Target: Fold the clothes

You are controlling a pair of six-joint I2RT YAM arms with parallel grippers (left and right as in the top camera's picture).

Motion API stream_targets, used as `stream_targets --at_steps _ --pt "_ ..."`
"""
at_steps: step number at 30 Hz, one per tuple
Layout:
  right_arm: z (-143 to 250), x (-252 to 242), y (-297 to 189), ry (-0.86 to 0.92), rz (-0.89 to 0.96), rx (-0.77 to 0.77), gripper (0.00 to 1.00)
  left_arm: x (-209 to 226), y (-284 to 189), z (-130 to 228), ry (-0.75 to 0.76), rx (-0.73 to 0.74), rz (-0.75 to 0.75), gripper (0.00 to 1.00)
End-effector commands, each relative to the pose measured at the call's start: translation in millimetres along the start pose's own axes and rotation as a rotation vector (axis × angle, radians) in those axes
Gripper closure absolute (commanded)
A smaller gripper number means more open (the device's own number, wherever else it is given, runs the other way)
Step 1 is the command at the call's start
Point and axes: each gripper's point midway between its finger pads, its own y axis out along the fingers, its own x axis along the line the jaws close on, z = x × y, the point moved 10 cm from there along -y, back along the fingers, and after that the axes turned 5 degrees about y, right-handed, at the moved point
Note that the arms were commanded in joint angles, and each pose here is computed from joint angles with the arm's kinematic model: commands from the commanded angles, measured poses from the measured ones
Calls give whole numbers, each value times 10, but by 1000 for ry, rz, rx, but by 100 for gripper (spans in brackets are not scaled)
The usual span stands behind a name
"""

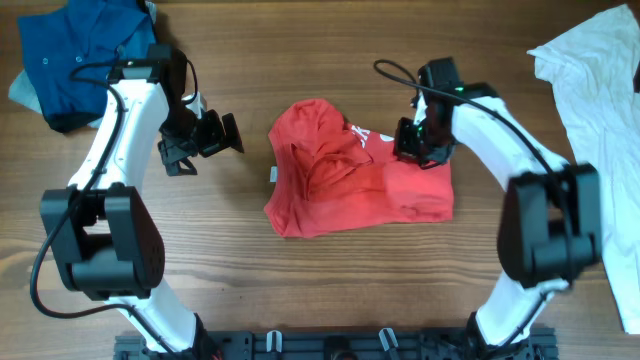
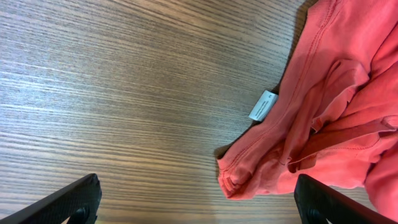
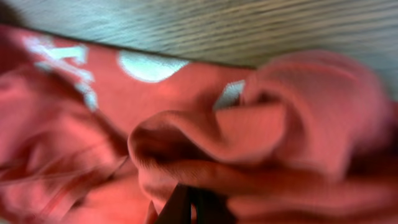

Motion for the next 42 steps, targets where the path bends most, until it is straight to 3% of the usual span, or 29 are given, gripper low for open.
stream_targets --at_steps 1,4,8,12,17,19,27,28,31,35,37,38,39,40,42 --pt "16 -41 233 54 -19 69 96 29 18 9 3 7 -11 0" --pt "16 17 7 42 -35 36 96 28 18 5 4 5 -10 0" --pt "212 141 -819 -26 -107 -107 95 28 18 4 4 4 -10 0" --pt "602 84 -1369 -53 -128 -156 84 28 18 7 3 6 -10 0" --pt "735 -89 -1063 -19 -58 -64 85 29 18 11 2 9 -11 0" --pt "783 -177 -802 13 -50 -18 90 31 18 17 1 13 -12 0" --pt "1085 -445 135 112 -200 129 91 30 18 17 1 13 -12 0" --pt "1127 -488 204 135 -188 145 95 30 18 16 1 12 -12 0" --pt "1132 -538 219 136 -137 120 96 30 18 17 1 13 -12 0" --pt "1030 -450 -114 116 -100 33 94 30 18 13 2 10 -11 0" --pt "974 -363 -443 94 -88 -35 79 28 18 6 3 5 -10 0" --pt "960 -319 -596 78 -94 -62 57 27 18 0 4 1 -9 0" --pt "955 -253 -820 49 -114 -98 19 24 18 -11 6 -6 -7 0" --pt "964 -216 -968 40 -127 -119 0 21 18 -23 9 -14 -5 0" --pt "1028 -165 -1245 25 -162 -158 0 21 50 -50 18 -33 1 0"
